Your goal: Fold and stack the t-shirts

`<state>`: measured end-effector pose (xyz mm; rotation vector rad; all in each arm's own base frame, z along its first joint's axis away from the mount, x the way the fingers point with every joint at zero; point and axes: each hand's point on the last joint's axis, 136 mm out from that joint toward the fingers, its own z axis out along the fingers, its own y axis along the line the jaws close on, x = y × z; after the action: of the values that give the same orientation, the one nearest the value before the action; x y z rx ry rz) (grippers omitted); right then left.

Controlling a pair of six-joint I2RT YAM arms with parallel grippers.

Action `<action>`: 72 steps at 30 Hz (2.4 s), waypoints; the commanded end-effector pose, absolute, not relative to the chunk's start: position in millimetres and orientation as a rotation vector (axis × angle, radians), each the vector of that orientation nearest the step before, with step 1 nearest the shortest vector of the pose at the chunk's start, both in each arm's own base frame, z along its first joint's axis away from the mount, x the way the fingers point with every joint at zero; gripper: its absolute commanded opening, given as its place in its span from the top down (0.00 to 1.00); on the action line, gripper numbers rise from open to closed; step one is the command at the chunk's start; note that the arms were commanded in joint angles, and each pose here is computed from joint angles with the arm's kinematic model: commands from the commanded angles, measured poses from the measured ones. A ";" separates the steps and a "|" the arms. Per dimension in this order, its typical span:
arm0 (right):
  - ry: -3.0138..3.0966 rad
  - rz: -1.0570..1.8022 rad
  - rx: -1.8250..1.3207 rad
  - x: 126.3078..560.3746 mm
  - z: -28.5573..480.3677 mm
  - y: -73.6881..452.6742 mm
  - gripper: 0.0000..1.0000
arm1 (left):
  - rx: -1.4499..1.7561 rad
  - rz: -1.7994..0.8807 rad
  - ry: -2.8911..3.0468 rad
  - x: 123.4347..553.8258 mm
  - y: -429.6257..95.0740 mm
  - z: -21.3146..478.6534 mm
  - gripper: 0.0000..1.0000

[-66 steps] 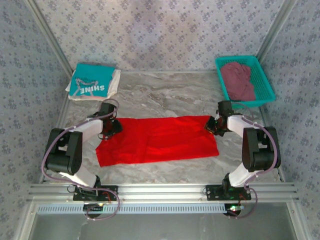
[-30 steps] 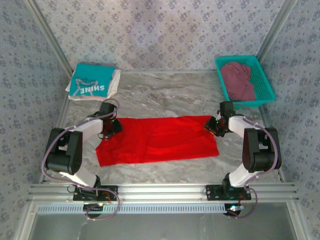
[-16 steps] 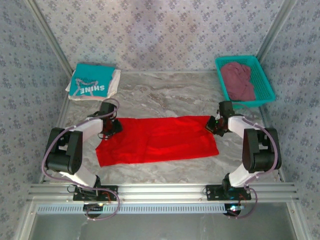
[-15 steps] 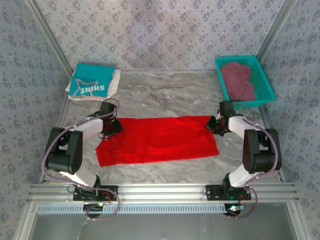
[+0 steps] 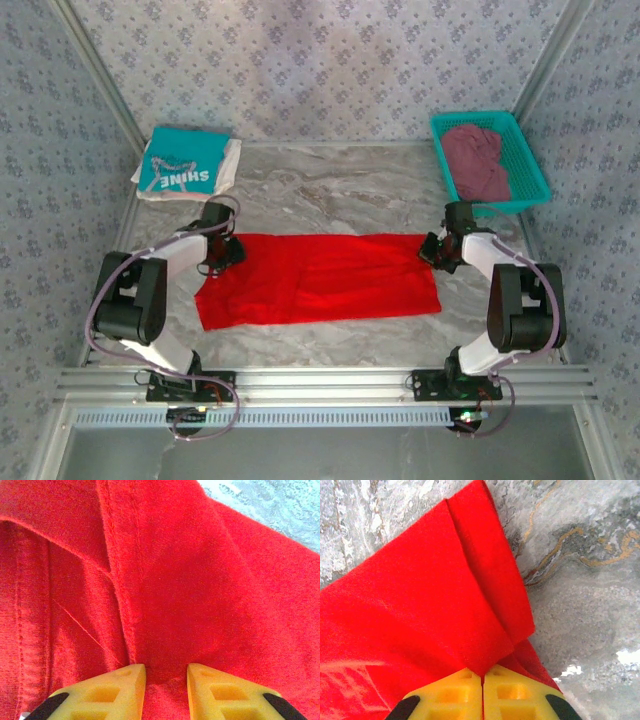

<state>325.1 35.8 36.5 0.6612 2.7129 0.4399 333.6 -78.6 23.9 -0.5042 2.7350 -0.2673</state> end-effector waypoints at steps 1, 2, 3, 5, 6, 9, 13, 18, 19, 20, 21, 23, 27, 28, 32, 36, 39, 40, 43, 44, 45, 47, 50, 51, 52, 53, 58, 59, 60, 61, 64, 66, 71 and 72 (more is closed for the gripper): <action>2.727 0.393 0.661 326.3 36.5 28.6 0.89 | -0.497 -0.235 2.793 325.5 -76.0 15.0 0.72; 2.726 0.392 0.661 326.5 37.2 28.4 0.85 | -0.496 -0.237 2.792 325.5 -76.2 14.9 0.72; 2.728 0.392 0.663 326.7 37.3 28.2 0.81 | -0.496 -0.236 2.792 325.5 -76.1 14.7 0.72; 2.731 0.399 0.659 326.5 38.0 29.0 0.84 | -0.499 -0.234 2.794 324.9 -75.8 13.9 0.72; 2.729 0.404 0.654 326.7 39.1 29.7 0.91 | -0.501 -0.231 2.794 324.7 -75.4 13.5 0.72; 2.723 0.407 0.656 327.1 40.8 29.3 0.95 | -0.504 -0.235 2.793 324.7 -75.7 13.2 0.72; 2.718 0.405 0.656 326.4 43.8 28.6 1.00 | -0.504 -0.233 2.795 324.3 -75.5 12.5 0.72; 2.705 0.401 0.671 323.1 47.9 22.7 1.00 | -0.505 -0.227 2.793 324.3 -74.5 13.6 0.72; 2.702 0.396 0.675 323.3 49.7 20.3 1.00 | -0.503 -0.226 2.793 324.2 -74.7 13.5 0.72; 2.704 0.394 0.670 323.2 51.3 19.4 1.00 | -0.502 -0.224 2.795 323.9 -74.7 13.3 0.72; 2.708 0.389 0.670 322.9 51.1 18.2 1.00 | -0.503 -0.221 2.792 324.3 -74.1 13.8 0.72; 2.707 0.376 0.671 322.2 51.9 15.5 1.00 | -0.504 -0.221 2.792 324.3 -74.0 13.9 0.72; 2.719 0.349 0.659 321.1 49.3 11.8 1.00 | -0.502 -0.218 2.787 324.9 -73.4 15.5 0.72; 2.724 0.359 0.653 321.7 47.0 13.6 0.98 | -0.502 -0.220 2.788 324.5 -73.5 15.2 0.72; 2.743 0.462 0.629 322.2 42.0 29.0 0.76 | -0.499 -0.221 2.791 324.6 -73.9 15.3 0.72; 2.771 0.498 0.658 314.7 31.6 37.1 0.62 | -0.500 -0.223 2.791 324.3 -74.2 15.4 0.72; 2.769 0.528 0.665 312.5 27.1 42.3 0.61 | -0.501 -0.226 2.792 323.3 -74.3 15.2 0.72; 2.761 0.539 0.664 313.4 26.5 44.0 0.61 | -0.500 -0.223 2.793 323.3 -74.2 14.8 0.72; 2.746 0.582 0.669 316.6 27.3 50.4 0.61 | -0.499 -0.224 2.793 323.7 -74.4 15.2 0.72; 2.737 0.593 0.673 317.9 27.6 51.7 0.61 | -0.499 -0.225 2.792 323.9 -74.4 15.5 0.72; 2.729 0.596 0.677 319.4 27.9 52.2 0.62 | -0.499 -0.224 2.794 323.3 -74.2 15.2 0.72; 2.715 0.596 0.688 321.6 28.7 52.2 0.63 | -0.499 -0.223 2.792 323.3 -74.1 15.4 0.72; 2.693 0.591 0.707 324.3 30.3 50.6 0.72 | -0.500 -0.221 2.796 322.6 -74.0 14.3 0.72; 2.682 0.588 0.713 325.7 31.8 49.4 0.76 | -0.500 -0.220 2.797 322.3 -73.8 14.0 0.72; 2.673 0.585 0.718 326.3 33.1 48.6 0.80 | -0.499 -0.217 2.798 322.1 -73.4 13.5 0.72; 2.668 0.581 0.719 327.3 34.5 47.9 0.82 | -0.499 -0.219 2.797 322.3 -73.7 13.5 0.72; 2.644 0.559 0.733 328.7 40.3 42.0 0.92 | -0.498 -0.216 2.797 323.6 -73.3 13.4 0.72; 2.648 0.557 0.734 327.6 40.7 41.3 0.93 | -0.498 -0.216 2.798 323.9 -73.4 13.1 0.73; 2.649 0.550 0.740 325.7 40.5 39.7 0.95 | -0.498 -0.217 2.798 324.1 -73.5 13.1 0.73; 2.643 0.544 0.744 324.1 40.5 37.6 0.96 | -0.500 -0.218 2.797 324.7 -73.6 13.0 0.73; 2.653 0.535 0.755 318.1 40.1 33.5 0.88 | -0.500 -0.219 2.796 325.3 -73.9 13.8 0.73; 2.669 0.536 0.756 314.2 37.5 33.4 0.82 | -0.496 -0.225 2.795 325.9 -74.6 14.2 0.73; 2.714 0.555 0.764 302.5 25.8 38.3 0.71 | -0.494 -0.230 2.800 327.0 -75.7 14.0 0.73; 2.718 0.561 0.762 301.5 23.6 39.5 0.70 | -0.493 -0.232 2.798 327.2 -76.0 13.9 0.73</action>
<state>315.5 36.9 33.0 0.7435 2.6694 0.5563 335.3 -78.5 23.8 -0.5059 2.7417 -0.2595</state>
